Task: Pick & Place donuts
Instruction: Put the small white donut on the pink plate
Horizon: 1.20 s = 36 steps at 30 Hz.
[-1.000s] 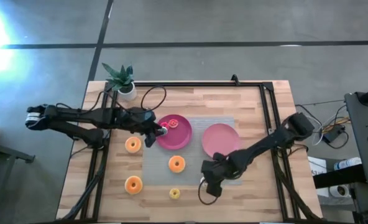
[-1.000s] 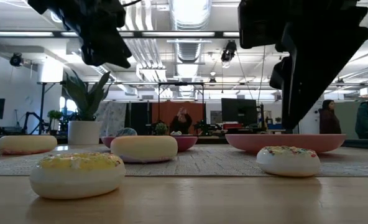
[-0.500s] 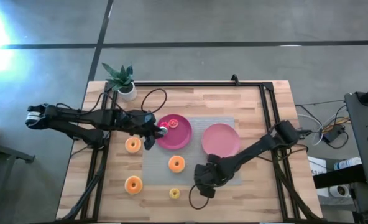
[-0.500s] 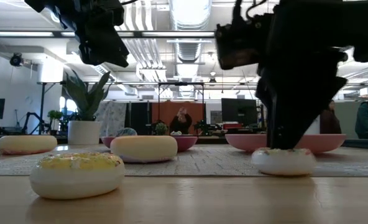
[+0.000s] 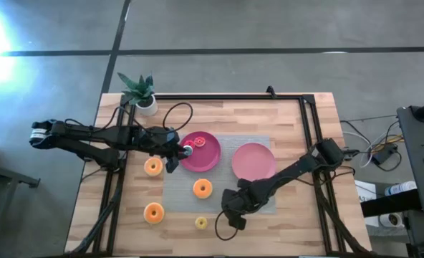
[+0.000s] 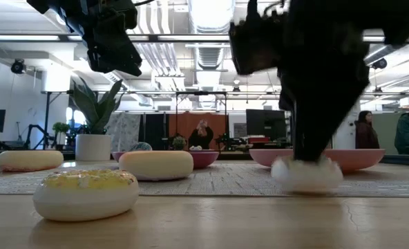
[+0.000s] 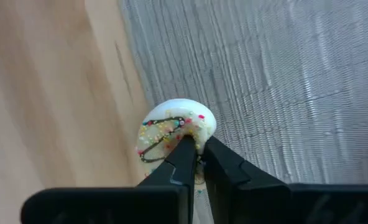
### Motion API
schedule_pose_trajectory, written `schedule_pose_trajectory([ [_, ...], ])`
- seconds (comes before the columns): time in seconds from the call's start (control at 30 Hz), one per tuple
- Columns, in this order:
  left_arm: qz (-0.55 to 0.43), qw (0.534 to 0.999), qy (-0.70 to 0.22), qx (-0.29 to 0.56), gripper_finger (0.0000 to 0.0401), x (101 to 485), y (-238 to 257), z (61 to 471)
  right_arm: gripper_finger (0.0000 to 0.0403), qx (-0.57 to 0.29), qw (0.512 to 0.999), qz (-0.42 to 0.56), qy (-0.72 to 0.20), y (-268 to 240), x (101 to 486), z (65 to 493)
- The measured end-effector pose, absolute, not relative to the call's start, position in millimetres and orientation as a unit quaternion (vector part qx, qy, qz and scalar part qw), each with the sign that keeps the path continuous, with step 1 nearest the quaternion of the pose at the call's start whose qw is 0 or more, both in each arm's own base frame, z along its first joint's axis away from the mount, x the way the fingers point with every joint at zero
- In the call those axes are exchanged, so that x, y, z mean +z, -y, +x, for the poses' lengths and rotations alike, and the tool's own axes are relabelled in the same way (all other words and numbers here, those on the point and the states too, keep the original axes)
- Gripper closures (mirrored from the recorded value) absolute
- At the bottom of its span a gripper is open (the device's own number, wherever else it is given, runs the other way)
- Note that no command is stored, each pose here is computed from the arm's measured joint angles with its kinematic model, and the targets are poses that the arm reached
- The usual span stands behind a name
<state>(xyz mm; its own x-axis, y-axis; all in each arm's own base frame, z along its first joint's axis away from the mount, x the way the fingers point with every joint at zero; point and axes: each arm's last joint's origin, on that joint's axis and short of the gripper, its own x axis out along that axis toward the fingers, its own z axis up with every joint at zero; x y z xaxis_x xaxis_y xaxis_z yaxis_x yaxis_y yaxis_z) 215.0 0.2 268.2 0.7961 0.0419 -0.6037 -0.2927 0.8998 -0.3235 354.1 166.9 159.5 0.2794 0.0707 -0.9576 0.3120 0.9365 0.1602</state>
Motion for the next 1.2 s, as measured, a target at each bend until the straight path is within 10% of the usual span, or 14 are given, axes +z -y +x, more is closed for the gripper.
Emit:
schedule_pose_trajectory([
  [0.33,-0.200,0.926,-0.300,0.115,0.0273,273,0,206,0.0389,-0.174,0.837,0.224,-0.467,-66,218,366],
  [0.8,-0.225,0.913,-0.296,0.167,0.0273,279,-2,184,0.0386,-0.232,0.829,0.263,-0.437,68,179,418],
  [1.2,-0.232,0.905,-0.308,0.177,0.0273,277,-2,183,0.0253,-0.210,0.820,0.175,-0.502,76,177,443],
])
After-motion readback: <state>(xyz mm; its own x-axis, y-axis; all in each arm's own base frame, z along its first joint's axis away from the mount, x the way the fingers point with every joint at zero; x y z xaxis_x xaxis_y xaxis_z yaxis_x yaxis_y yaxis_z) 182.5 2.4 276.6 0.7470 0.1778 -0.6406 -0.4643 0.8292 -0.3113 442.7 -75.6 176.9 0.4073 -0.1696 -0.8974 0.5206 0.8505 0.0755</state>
